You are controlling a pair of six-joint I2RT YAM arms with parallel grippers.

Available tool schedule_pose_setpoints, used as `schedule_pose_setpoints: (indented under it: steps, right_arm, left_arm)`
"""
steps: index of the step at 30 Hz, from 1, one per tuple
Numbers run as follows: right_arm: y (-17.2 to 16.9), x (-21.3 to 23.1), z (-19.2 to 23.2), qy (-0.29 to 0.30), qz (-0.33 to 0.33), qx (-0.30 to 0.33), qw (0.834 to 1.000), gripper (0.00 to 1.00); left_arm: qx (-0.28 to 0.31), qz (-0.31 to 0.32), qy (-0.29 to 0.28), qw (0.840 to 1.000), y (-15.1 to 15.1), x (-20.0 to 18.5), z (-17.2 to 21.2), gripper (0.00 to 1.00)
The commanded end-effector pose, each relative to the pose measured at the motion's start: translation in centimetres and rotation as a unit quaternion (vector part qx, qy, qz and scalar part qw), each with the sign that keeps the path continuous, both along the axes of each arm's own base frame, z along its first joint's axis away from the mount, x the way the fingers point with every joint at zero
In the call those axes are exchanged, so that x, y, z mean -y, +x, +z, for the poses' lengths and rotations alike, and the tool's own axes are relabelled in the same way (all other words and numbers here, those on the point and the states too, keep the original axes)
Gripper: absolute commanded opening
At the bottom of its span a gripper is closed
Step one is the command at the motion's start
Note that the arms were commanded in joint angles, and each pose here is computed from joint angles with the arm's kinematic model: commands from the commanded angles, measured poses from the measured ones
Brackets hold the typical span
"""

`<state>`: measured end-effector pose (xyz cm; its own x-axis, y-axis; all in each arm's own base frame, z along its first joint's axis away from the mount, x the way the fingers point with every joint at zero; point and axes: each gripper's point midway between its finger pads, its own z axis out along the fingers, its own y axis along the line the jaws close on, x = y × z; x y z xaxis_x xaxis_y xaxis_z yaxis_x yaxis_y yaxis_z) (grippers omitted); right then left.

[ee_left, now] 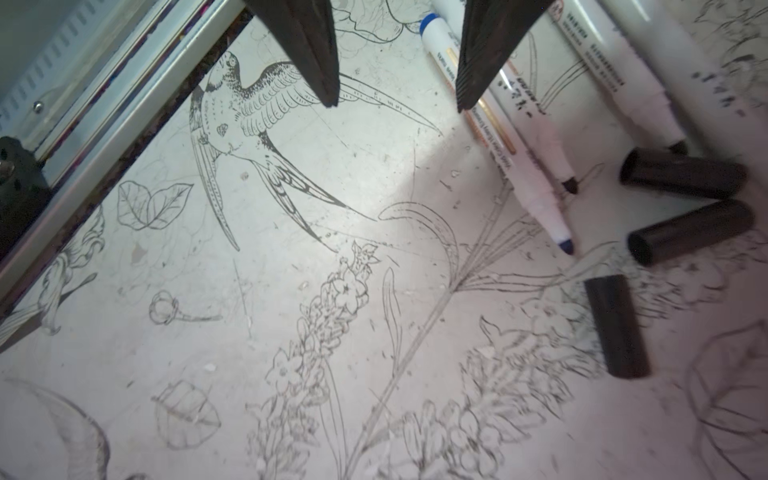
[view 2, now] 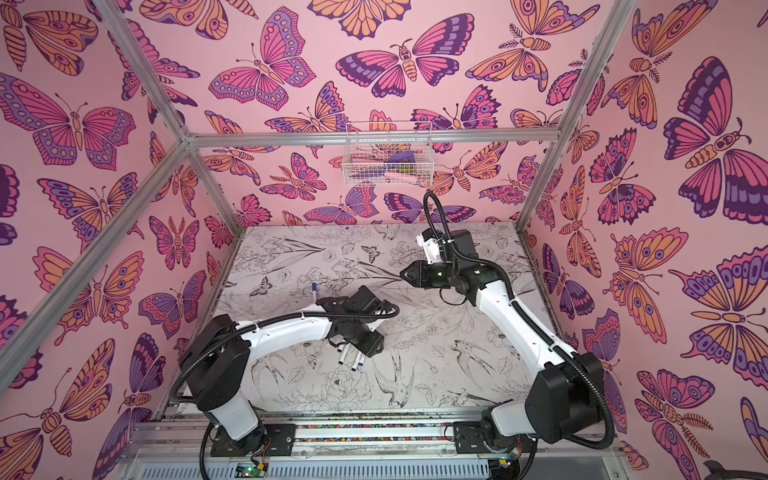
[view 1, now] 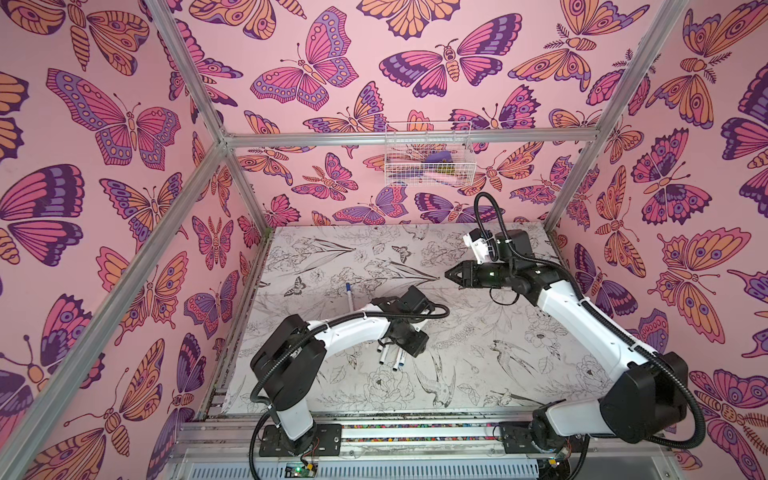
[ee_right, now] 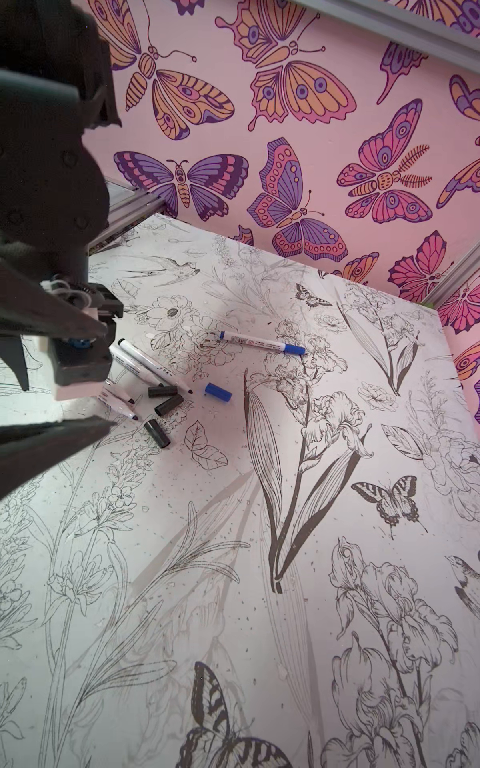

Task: Insert the pens into the pen caps
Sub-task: 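Move the left gripper to an uncapped white marker and grasp it, then lift the white marker upright with the left gripper toward the right gripper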

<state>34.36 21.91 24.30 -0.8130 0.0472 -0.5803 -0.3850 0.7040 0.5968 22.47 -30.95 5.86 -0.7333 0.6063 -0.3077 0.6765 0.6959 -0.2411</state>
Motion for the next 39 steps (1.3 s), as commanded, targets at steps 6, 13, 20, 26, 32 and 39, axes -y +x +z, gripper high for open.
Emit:
schedule_pose_setpoints:
  steps: [6, 13, 20, 26, 32, 39]
  right_arm:
    - [-0.2, 0.1, 0.5, -0.015, 0.007, 0.019, 1.0, 0.35]
    - [-0.3, 0.4, 0.6, -0.024, 0.009, 0.023, 0.999, 0.35]
    - [-0.3, 0.5, 0.6, -0.029, 0.007, 0.023, 0.999, 0.35]
    - [-0.2, 0.4, 0.5, -0.027, 0.006, 0.021, 0.999, 0.35]
    - [0.0, 0.7, 0.6, -0.035, 0.002, 0.028, 0.999, 0.35]
    - [0.2, 1.3, 0.7, -0.046, -0.01, 0.033, 0.998, 0.35]
  left_arm:
    - [0.02, -0.001, 0.009, 1.0, 0.0, -0.4, -0.4, 0.48]
    - [0.045, 0.041, 0.051, 0.997, 0.6, -2.7, -2.5, 0.48]
    - [0.035, 0.04, 0.046, 0.997, 0.1, -2.5, -3.1, 0.45]
    - [0.036, 0.049, 0.068, 0.996, 0.0, -2.9, -4.1, 0.4]
    - [0.041, 0.051, 0.119, 0.991, -0.4, -3.6, -5.0, 0.31]
    - [0.048, 0.023, 0.136, 0.989, -0.7, -2.5, -5.2, 0.19]
